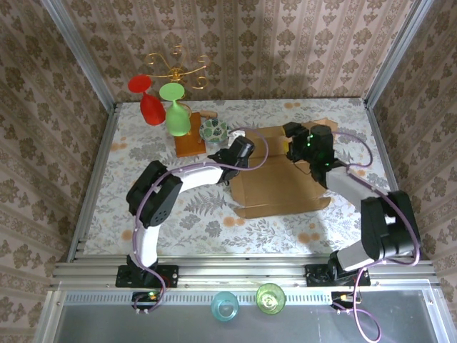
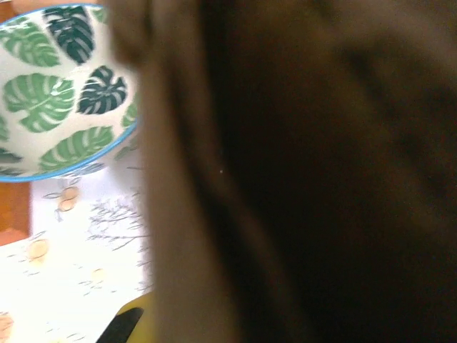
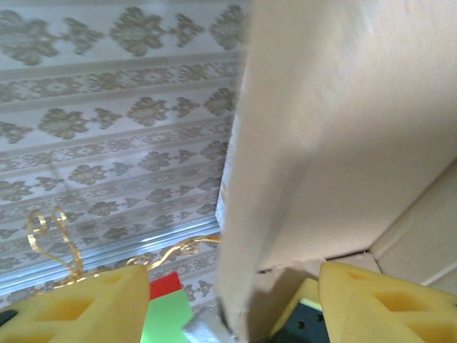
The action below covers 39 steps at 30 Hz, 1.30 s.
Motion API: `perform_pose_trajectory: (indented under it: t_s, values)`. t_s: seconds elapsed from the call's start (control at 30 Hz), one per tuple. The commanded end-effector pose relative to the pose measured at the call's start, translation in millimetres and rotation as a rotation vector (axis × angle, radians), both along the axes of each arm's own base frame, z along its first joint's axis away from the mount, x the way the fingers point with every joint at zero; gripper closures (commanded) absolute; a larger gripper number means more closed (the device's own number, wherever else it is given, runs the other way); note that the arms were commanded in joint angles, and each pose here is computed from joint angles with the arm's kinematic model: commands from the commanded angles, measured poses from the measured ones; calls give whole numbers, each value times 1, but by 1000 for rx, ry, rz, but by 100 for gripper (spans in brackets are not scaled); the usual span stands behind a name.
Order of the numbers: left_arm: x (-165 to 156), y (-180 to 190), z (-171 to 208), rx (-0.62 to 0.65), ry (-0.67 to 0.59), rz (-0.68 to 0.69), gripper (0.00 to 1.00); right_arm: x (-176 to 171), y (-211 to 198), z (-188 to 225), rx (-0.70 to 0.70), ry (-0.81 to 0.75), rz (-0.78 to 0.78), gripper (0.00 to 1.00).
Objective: Fold the paper box
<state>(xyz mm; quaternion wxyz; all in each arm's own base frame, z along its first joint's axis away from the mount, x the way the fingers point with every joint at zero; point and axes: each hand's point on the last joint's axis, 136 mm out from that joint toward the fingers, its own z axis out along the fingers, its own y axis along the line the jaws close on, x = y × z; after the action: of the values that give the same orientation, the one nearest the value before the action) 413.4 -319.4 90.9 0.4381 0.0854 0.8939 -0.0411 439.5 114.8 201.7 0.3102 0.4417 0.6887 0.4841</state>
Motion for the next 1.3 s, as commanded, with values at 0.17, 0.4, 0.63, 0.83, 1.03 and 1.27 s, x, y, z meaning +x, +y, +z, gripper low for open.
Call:
perform_pose_trajectory:
  t_s: [0.17,0.4,0.63,0.83,1.03,1.27]
  values:
    - [-7,49,4,157,-7,-9,100,-24,-51,38,-217,28,26,39]
    - [-12,55,1,173,0,-17,100,17,-63,24,-321,65,126,50]
    - [-12,55,-1,162,10,-18,100,36,-72,-2,-431,140,198,46]
    - [-12,54,-1,156,17,-22,100,42,-63,-20,-436,165,291,41]
    - [-11,49,0,146,16,-28,100,43,-54,-18,-404,133,321,42]
    - [-10,46,0,140,17,-36,100,43,-41,-14,-345,112,340,53]
